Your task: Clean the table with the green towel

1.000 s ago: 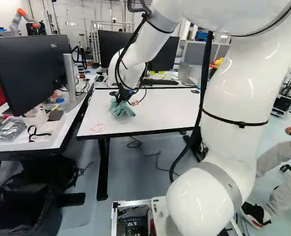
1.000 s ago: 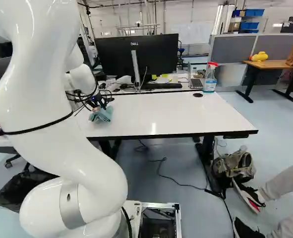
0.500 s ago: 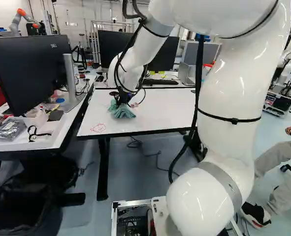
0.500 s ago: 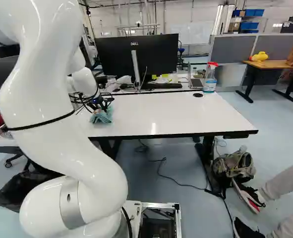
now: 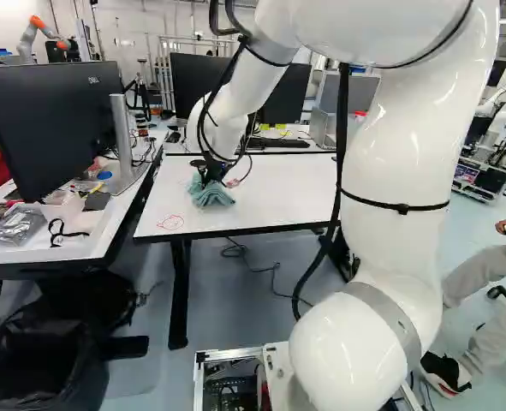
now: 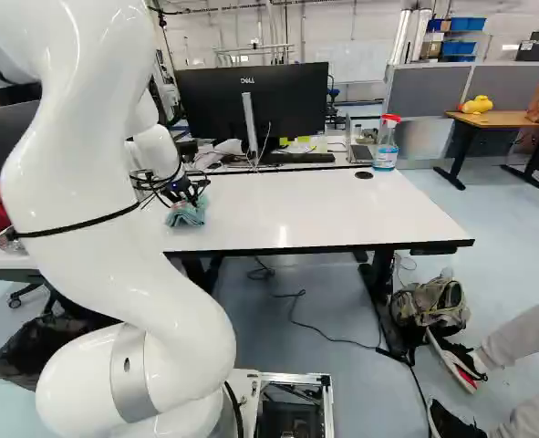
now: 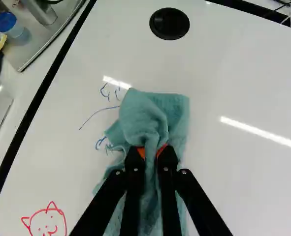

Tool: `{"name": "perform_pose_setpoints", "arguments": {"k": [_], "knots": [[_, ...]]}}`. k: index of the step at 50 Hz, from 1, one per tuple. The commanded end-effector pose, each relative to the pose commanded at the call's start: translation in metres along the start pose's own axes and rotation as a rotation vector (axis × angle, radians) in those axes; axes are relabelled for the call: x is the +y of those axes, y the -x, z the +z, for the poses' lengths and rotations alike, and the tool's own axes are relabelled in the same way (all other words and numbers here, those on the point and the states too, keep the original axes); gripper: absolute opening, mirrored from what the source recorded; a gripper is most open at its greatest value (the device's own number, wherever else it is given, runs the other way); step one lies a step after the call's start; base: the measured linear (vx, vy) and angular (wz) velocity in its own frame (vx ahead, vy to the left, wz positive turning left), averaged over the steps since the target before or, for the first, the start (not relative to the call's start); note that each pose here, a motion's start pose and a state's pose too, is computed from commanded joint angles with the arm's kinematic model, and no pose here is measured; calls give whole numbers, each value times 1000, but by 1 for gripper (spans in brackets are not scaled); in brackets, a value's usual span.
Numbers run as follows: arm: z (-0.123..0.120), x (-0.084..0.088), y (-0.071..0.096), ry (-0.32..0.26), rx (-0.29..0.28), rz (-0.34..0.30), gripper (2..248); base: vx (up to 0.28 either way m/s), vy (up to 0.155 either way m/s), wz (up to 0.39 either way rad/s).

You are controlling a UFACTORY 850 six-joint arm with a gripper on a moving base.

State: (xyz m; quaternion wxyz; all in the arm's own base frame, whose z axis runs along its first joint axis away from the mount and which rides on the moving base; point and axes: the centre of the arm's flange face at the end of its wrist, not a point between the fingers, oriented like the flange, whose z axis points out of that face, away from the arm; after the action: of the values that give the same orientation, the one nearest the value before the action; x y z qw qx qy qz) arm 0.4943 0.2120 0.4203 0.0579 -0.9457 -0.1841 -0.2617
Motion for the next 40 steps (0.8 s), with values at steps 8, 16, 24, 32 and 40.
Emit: {"name": "perform_pose_setpoints", "arguments": {"k": [8,16,24,32,40], "knots": [[8,-4,-13,-4,8,-6,42,0,0,0],[18,-9,-26,-8,17,-13,42,0,0,0],[26,-14,-39,-13,27,-20,42,0,0,0],[34,-23,-50,-20,35,-31,42,0,0,0],[37,-35,-55,-31,39,-48,42,0,0,0]]}}
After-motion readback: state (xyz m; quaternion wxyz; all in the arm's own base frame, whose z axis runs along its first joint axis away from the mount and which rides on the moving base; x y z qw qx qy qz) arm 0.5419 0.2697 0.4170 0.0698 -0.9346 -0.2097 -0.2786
